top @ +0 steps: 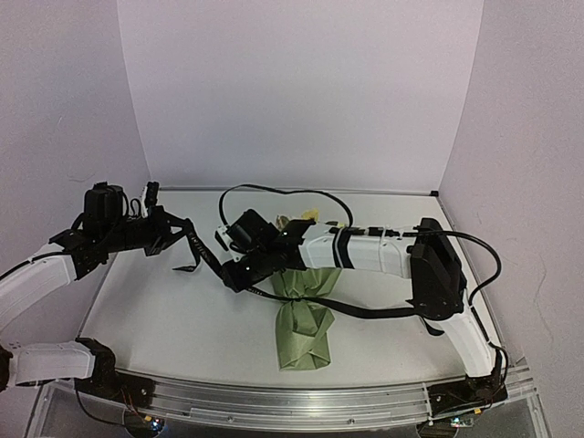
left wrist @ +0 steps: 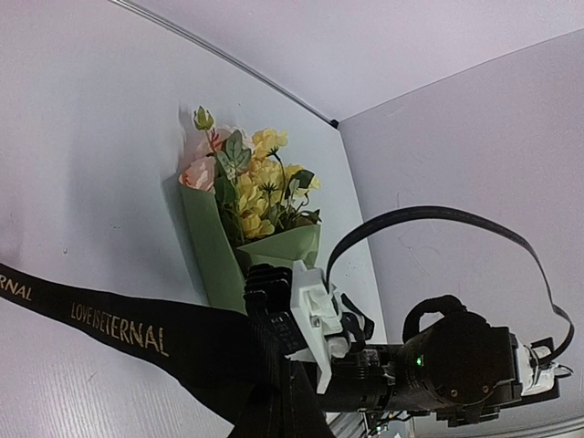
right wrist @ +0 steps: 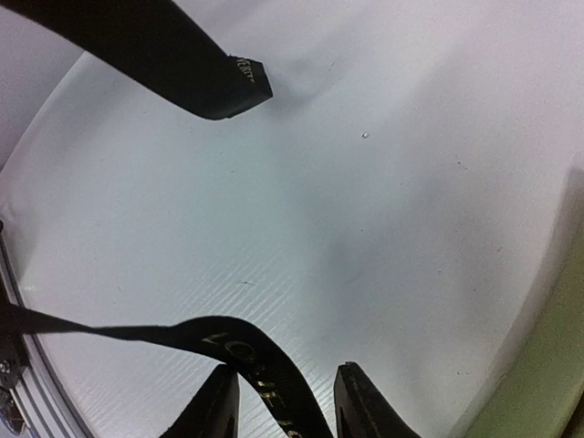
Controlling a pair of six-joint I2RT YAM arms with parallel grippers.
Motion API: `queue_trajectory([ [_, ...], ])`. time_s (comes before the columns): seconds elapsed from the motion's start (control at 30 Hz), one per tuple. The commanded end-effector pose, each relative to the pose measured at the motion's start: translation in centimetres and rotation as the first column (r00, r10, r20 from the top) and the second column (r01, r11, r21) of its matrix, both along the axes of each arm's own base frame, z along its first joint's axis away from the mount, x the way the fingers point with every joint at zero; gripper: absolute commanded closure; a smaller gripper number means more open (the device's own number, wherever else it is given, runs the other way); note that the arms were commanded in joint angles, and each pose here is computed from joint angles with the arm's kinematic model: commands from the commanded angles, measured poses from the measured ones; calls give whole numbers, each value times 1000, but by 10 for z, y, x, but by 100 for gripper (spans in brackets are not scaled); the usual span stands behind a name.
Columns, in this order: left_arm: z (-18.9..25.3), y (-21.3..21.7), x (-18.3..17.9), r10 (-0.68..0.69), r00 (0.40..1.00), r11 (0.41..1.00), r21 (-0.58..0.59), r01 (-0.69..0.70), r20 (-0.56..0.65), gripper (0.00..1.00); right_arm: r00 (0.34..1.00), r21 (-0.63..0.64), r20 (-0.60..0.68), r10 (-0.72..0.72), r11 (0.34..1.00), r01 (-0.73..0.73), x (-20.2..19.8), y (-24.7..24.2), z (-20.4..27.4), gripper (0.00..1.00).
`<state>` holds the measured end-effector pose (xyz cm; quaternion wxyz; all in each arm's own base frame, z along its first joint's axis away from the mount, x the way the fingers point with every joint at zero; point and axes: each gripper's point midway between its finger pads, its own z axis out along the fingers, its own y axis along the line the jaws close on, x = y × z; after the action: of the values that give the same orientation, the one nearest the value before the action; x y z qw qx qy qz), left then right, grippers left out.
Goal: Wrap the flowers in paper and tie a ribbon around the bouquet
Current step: Pass from the left arm to the right
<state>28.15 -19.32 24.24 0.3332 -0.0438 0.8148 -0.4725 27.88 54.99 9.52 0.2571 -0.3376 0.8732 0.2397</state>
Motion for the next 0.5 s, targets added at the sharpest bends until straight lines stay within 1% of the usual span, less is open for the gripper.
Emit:
queue_trajectory([
  [0.0,10,3,0,16,999,1000,16,-17,43,100,999,60,42,-18,998,15,5,1,35,81],
  [0.1,5,6,1,27,999,999,31,-29,39,100,999,56,46,-22,998,19,2,-7,40,97],
  [0.13,3,7,1,33,999,999,40,-35,36,100,998,57,50,-25,998,22,1,-10,43,99],
  [0.3,-24,13,4,60,998,993,106,-61,11,100,996,42,82,-43,998,40,-4,-36,55,100],
  [0.47,-45,2,7,-6,1000,990,141,3,18,99,993,24,100,-68,998,65,-14,-69,63,100],
])
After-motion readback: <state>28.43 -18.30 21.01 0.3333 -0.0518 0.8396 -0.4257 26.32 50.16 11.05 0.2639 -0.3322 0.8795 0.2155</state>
